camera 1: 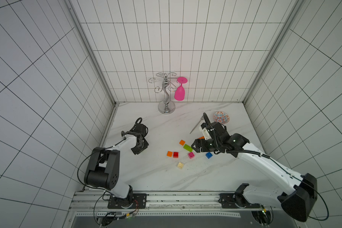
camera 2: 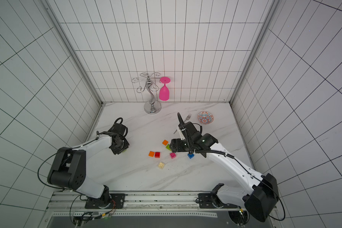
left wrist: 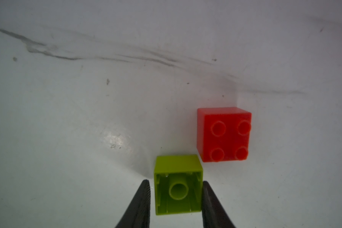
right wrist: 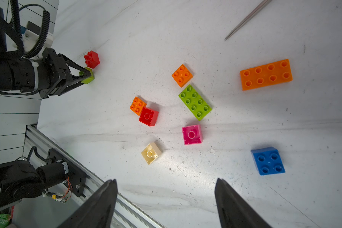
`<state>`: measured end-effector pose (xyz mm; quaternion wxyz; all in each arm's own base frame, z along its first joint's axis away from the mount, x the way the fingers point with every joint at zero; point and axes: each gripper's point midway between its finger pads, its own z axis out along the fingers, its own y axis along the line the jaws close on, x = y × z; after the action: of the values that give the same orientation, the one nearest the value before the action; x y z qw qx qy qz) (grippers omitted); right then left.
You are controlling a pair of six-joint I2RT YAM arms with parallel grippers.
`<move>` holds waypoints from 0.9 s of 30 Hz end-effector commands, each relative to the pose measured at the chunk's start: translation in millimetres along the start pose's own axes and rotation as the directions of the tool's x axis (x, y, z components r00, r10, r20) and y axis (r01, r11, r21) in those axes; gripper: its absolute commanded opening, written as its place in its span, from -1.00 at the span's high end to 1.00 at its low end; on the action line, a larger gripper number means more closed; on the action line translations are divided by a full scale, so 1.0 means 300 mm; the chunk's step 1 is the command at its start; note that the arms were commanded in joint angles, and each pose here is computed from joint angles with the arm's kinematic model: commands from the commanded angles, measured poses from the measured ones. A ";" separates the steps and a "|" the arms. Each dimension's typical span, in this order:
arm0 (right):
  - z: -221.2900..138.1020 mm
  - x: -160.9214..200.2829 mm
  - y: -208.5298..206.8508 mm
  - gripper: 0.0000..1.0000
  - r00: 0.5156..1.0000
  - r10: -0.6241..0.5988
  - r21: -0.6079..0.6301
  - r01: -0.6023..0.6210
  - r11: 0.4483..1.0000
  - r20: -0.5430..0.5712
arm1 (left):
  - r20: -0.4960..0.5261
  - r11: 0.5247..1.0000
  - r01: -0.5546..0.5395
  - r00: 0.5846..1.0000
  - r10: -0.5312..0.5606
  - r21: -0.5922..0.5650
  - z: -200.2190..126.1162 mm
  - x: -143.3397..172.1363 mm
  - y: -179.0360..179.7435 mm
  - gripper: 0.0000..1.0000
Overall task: Assemble the letter r with lego
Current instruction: Adjust the lego brick at the center of the board.
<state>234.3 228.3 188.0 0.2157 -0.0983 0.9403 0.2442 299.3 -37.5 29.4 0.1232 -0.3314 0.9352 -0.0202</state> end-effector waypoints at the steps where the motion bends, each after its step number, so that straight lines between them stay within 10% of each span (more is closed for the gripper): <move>1: -0.034 -0.001 0.019 -0.60 1.000 0.001 -0.020 -0.001 1.000 0.014 | 0.023 1.000 0.006 1.000 -0.006 0.001 -0.008 -0.035 -0.017 0.42; 11: -0.132 -0.079 0.052 -0.68 0.974 -0.111 -0.053 0.124 0.991 0.199 | 0.060 0.985 -0.034 0.998 0.024 0.167 -0.193 -0.037 -0.074 0.72; 18: -0.262 -0.105 0.211 -0.90 0.898 -0.286 -0.224 0.370 0.901 0.335 | 0.018 0.838 -0.164 0.983 0.181 0.520 -0.456 0.067 -0.232 0.86; 27: -0.363 -0.219 0.422 -0.65 0.605 -0.413 -0.247 0.720 0.648 0.681 | -0.032 0.607 -0.175 0.949 0.315 0.775 -0.753 0.178 -0.387 1.00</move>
<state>219.7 268.5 327.2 0.4541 -0.3152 0.7368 0.3893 288.0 -153.0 218.1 0.1849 -0.1433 0.9040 -0.3579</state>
